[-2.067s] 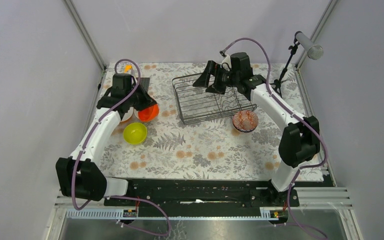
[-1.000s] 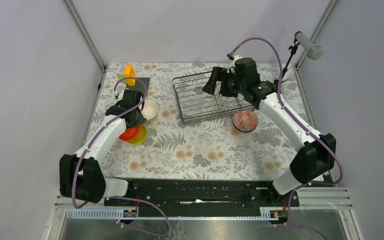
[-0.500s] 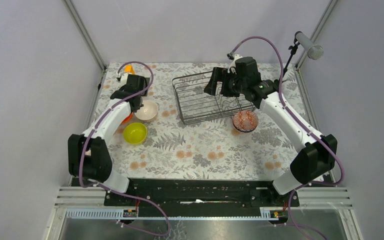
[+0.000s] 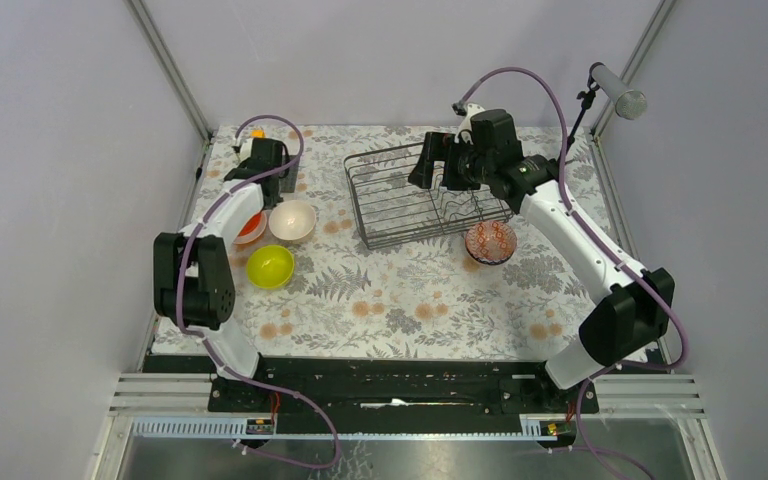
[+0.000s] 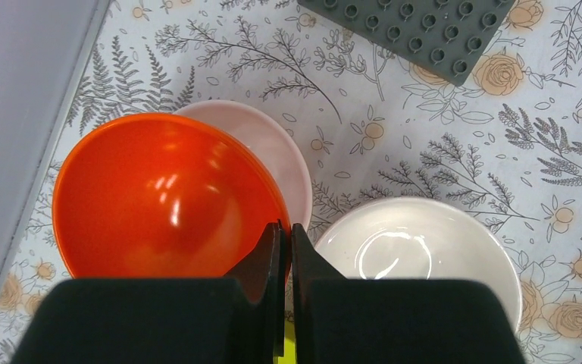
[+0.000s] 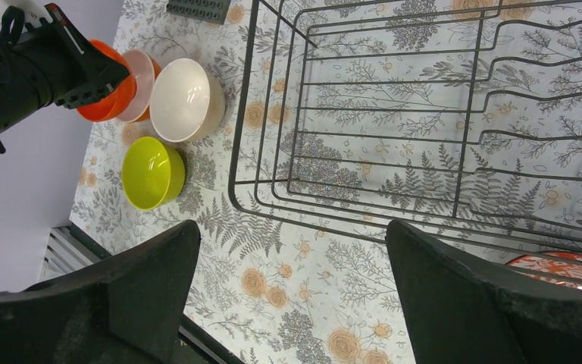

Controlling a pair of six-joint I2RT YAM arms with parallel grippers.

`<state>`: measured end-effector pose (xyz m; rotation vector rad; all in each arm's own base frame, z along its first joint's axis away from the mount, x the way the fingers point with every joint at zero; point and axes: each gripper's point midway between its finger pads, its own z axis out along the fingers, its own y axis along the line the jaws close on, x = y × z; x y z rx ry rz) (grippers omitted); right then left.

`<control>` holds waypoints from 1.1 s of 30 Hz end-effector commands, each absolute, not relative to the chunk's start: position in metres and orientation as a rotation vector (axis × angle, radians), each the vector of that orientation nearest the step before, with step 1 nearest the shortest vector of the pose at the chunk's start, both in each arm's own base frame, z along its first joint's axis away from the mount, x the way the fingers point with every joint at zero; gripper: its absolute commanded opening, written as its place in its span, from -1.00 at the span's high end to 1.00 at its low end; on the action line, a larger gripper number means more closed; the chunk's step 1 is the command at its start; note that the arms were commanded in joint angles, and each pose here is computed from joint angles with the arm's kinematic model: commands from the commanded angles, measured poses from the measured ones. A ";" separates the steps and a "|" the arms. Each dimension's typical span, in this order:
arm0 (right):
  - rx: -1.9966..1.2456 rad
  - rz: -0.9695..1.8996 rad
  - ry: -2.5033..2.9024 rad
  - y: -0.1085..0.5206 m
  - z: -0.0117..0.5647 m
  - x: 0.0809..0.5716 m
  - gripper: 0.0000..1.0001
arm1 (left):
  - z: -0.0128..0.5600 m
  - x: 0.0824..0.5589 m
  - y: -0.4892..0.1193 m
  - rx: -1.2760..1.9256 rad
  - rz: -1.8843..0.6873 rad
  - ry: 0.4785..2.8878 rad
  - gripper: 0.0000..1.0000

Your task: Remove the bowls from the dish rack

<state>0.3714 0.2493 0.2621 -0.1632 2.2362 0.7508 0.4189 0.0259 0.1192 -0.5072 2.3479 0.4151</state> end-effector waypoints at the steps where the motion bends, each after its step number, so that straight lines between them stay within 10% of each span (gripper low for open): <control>1: -0.205 0.713 2.202 0.251 0.276 0.377 -0.99 | 0.133 0.446 0.023 -0.506 0.352 2.280 1.00; 33: -0.071 0.519 1.995 0.209 0.281 0.388 -0.99 | 0.155 0.431 0.016 -0.587 0.174 2.271 0.39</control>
